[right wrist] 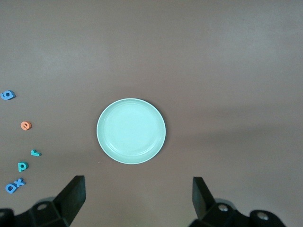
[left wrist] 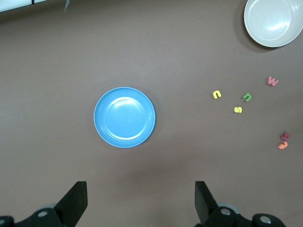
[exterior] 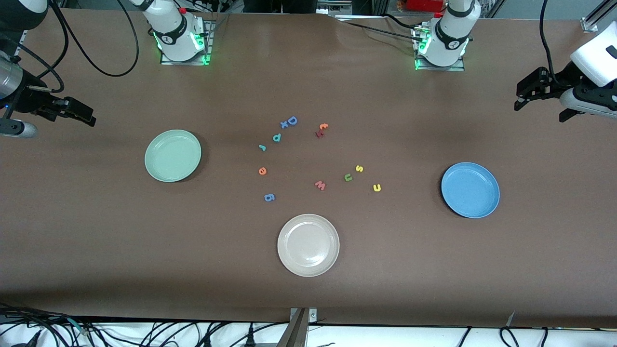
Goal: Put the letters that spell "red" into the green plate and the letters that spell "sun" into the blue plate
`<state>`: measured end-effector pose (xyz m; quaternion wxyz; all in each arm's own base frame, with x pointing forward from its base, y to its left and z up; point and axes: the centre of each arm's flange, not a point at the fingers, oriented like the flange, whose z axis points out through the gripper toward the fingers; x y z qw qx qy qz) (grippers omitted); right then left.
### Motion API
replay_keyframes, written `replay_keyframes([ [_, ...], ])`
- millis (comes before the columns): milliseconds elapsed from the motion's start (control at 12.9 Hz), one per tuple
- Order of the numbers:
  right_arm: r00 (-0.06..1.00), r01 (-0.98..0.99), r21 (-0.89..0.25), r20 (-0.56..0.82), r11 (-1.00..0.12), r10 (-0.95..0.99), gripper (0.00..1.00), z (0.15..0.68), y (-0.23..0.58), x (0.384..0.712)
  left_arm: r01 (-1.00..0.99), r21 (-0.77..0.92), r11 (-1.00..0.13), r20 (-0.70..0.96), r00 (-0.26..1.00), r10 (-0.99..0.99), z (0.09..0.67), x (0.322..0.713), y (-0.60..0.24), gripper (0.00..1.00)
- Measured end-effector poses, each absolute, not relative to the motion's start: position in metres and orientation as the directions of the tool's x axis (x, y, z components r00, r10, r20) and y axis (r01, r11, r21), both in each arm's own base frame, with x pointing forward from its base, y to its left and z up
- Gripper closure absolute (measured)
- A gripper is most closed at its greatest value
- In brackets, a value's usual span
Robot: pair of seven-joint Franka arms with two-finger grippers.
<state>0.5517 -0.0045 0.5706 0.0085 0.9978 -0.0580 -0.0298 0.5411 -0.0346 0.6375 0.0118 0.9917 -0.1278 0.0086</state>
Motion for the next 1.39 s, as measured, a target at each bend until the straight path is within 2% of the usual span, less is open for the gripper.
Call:
replay_keyframes([
  [1391,0.995,-0.085,0.019,-0.048,-0.996,-0.086,0.00,0.582,0.013,0.552,-0.256,0.010,-0.967,0.022,0.966,-0.256,0.638,0.541,-0.035,0.00],
])
